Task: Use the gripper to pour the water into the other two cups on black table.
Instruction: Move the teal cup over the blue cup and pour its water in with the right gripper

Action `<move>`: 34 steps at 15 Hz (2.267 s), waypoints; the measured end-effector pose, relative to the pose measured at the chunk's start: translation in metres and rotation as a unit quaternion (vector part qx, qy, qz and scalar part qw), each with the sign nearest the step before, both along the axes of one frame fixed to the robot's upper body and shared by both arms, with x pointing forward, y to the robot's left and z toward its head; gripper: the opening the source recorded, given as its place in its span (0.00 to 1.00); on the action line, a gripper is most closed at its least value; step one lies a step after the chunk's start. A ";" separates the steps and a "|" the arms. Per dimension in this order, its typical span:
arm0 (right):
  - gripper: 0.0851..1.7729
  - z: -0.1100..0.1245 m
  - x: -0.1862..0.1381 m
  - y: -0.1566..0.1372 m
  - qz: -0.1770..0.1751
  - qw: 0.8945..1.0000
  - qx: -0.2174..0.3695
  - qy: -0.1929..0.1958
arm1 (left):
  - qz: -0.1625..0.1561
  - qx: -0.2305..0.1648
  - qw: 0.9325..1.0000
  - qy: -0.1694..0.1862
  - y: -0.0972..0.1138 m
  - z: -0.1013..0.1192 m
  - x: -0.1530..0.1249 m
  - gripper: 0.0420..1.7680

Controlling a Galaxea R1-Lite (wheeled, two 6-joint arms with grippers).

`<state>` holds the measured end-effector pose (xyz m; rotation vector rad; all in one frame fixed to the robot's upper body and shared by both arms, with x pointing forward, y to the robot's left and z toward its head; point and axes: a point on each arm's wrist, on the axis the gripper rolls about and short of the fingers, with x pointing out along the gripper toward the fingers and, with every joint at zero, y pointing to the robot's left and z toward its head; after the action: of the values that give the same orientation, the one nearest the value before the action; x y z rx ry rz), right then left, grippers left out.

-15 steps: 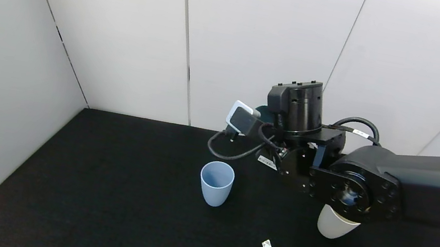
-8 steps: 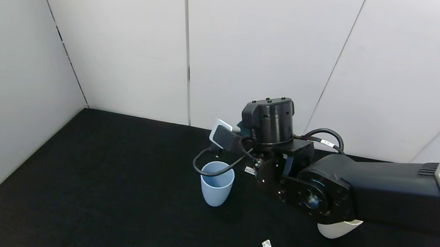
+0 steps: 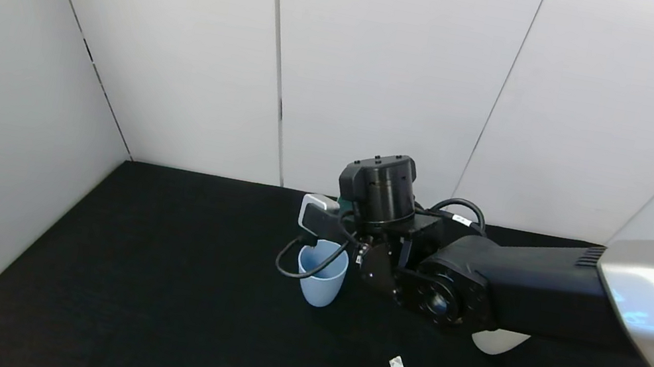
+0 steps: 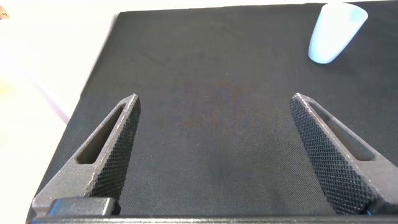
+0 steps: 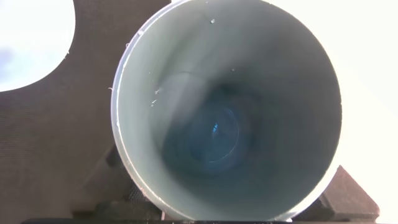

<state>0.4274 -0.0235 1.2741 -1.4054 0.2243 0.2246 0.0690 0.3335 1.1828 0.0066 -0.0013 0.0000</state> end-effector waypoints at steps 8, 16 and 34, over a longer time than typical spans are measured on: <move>0.66 -0.009 -0.002 0.012 0.014 0.998 -0.059 -0.009 | 0.000 0.000 1.000 0.000 0.000 0.000 0.000 0.97; 0.66 -0.008 0.004 0.019 0.027 0.991 -0.122 -0.047 | 0.000 0.000 1.000 0.000 0.000 0.000 0.000 0.97; 0.66 -0.011 0.005 0.028 0.049 0.977 -0.186 -0.091 | 0.000 0.000 1.000 0.000 0.000 0.000 0.000 0.97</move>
<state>0.4327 0.0048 1.2628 -1.8017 0.0455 0.1366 0.0690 0.3334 1.1828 0.0066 -0.0013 -0.0004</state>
